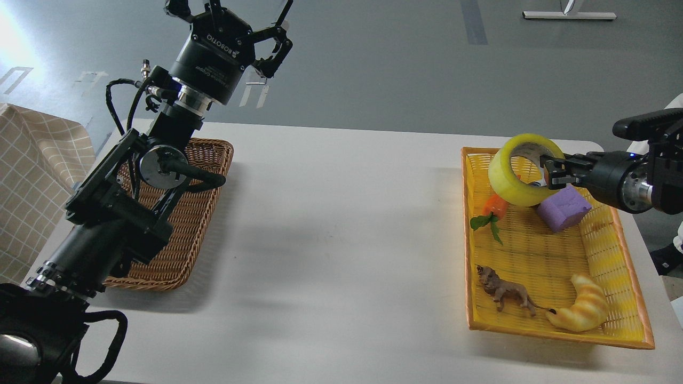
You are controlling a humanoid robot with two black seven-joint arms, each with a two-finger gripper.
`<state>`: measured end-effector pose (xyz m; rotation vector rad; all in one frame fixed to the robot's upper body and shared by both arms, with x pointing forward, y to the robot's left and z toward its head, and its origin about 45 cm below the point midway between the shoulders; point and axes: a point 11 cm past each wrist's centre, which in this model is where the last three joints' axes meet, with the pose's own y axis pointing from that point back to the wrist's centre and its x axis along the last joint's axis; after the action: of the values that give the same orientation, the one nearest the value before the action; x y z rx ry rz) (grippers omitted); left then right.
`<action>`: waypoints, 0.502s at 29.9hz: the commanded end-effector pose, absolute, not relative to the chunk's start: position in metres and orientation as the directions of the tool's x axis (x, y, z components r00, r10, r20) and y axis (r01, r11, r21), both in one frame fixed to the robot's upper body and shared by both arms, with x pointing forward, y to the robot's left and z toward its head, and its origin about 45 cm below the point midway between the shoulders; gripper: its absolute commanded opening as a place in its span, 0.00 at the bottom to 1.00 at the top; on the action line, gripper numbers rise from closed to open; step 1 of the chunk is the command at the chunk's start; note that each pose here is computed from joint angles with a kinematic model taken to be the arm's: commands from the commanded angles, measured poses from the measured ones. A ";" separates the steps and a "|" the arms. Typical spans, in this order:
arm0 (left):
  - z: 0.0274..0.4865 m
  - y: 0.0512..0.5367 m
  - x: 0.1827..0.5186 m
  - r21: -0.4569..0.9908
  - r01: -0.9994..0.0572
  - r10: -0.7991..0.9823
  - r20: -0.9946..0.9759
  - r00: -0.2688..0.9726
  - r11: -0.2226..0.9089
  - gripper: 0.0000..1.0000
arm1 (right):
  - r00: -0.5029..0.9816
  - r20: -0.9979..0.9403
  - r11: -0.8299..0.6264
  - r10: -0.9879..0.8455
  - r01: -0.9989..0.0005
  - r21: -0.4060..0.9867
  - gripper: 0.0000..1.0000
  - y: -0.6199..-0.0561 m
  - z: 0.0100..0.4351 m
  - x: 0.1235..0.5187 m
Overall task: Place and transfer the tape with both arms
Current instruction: 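Lift the tape roll out of the yellow basket with the right gripper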
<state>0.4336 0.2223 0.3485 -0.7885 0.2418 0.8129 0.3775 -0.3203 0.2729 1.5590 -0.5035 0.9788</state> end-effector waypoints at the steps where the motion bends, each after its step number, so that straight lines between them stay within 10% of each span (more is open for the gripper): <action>1: 0.348 0.222 0.433 -0.535 -0.729 0.558 -0.478 0.678 0.427 0.98 | 0.512 0.838 -0.295 0.188 -0.785 0.545 0.03 -0.295 0.288 0.390; 15: 0.350 0.221 0.434 -0.540 -0.725 0.555 -0.476 0.682 0.428 0.98 | 0.497 0.845 -0.454 0.197 -0.717 0.528 0.04 -0.189 0.279 0.419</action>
<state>0.4337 0.2201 0.3501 -0.7920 0.2409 0.8074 0.4138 -0.2117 0.2869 1.7160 -0.4834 1.1301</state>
